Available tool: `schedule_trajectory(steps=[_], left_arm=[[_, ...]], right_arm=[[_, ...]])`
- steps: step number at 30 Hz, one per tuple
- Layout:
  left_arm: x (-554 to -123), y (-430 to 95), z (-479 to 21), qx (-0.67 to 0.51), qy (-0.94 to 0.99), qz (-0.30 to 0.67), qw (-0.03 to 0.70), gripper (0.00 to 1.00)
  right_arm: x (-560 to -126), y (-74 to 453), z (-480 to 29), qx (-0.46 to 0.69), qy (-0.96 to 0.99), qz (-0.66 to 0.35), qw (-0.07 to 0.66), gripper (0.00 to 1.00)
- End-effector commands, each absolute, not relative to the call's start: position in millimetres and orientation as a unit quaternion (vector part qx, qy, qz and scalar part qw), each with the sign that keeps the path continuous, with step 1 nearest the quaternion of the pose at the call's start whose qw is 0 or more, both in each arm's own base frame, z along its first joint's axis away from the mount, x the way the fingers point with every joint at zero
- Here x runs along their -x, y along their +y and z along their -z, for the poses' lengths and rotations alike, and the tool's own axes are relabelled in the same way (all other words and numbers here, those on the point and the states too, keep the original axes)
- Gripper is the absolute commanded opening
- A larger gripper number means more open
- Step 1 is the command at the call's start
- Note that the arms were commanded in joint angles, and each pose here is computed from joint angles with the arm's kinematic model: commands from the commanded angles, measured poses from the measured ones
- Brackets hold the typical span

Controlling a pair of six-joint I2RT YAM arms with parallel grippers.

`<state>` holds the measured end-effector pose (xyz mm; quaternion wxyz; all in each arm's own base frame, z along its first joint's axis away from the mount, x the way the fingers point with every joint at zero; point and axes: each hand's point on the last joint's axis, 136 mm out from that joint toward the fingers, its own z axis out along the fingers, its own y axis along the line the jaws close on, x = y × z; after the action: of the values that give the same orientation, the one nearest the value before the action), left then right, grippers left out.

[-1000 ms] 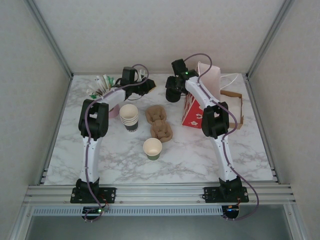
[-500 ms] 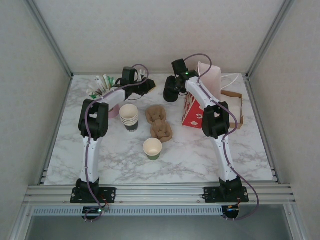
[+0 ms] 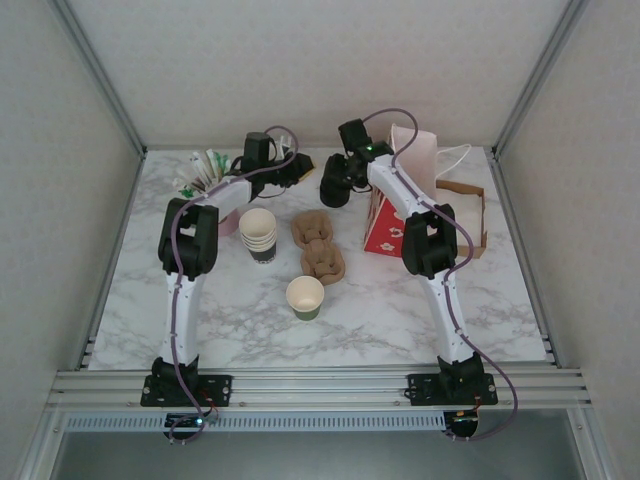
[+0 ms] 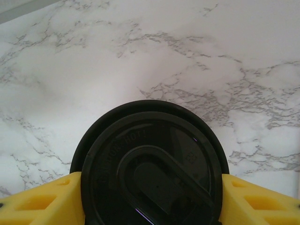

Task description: Pack the takeout coffee

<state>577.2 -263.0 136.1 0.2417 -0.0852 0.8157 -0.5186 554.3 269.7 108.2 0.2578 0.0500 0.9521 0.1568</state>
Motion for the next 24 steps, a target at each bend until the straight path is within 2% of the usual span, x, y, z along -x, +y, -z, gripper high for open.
schedule_trajectory(steps=[1,24], left_arm=[[-573,-274,-123,0.078,0.807,0.541,0.222,0.25],[-576,-289,-96,0.075,0.812,0.547,0.189,0.24]], right_arm=[[-545,273,-137,-0.046,0.948,-0.173,0.263,0.63],[-543,278,-141,-0.042,0.948,-0.182,0.257,0.62]])
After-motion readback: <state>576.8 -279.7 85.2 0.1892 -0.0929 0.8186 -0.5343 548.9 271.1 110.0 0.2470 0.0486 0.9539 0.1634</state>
